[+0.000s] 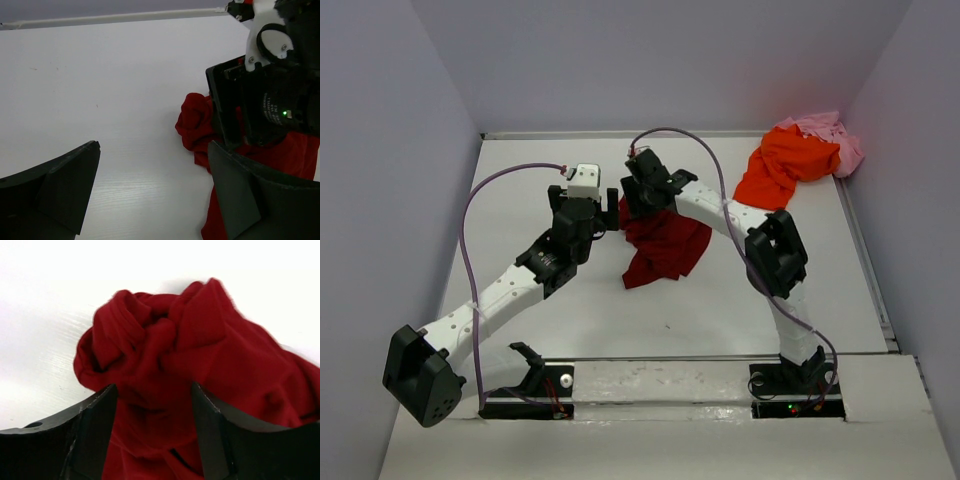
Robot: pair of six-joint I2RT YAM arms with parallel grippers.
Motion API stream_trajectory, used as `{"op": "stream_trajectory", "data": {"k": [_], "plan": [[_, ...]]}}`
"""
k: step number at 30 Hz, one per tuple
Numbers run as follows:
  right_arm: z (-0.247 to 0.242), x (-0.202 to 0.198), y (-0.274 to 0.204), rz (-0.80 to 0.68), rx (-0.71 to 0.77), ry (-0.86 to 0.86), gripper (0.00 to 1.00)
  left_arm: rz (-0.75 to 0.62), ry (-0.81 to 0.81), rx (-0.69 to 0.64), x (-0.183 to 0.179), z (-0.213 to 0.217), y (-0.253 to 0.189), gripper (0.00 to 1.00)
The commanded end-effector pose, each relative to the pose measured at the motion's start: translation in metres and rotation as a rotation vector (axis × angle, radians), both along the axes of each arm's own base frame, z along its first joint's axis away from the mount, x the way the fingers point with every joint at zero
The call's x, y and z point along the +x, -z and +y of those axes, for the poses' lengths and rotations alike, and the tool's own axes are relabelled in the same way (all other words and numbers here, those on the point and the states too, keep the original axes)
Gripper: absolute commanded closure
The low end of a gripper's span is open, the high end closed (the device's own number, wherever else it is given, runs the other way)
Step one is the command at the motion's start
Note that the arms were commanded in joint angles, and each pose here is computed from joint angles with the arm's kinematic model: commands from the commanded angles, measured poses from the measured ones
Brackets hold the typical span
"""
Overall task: Fold and stack the t-shirts
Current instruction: Flatten out the tshirt
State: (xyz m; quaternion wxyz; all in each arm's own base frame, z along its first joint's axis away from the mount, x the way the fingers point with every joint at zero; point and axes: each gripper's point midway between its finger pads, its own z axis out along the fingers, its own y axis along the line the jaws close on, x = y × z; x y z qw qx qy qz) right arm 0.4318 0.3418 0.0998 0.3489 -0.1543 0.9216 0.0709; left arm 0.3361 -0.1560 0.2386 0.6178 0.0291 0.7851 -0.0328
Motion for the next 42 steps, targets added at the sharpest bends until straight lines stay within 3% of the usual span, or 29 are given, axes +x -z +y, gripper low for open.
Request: {"op": "stream_trajectory", "data": {"k": [1,7,17,37,42], "plan": [[-0.021,0.006,-0.060,-0.135,-0.003,0.068,0.33,-0.058,0.002,-0.036,-0.001,-0.001,-0.019,0.01],[-0.054,0.016,-0.074,-0.176,-0.022,0.173,0.31,-0.057,0.003,-0.037,-0.001,-0.001,-0.018,0.01],[-0.103,0.038,-0.020,-0.096,-0.066,0.296,0.32,-0.060,0.006,-0.042,-0.002,-0.001,-0.020,0.01],[-0.084,0.048,-0.001,-0.052,-0.004,0.254,0.33,-0.059,0.008,-0.034,-0.001,-0.001,-0.018,0.01],[-0.075,0.051,0.008,-0.032,0.014,0.231,0.40,-0.059,0.008,-0.034,-0.001,-0.001,-0.018,0.01]]}}
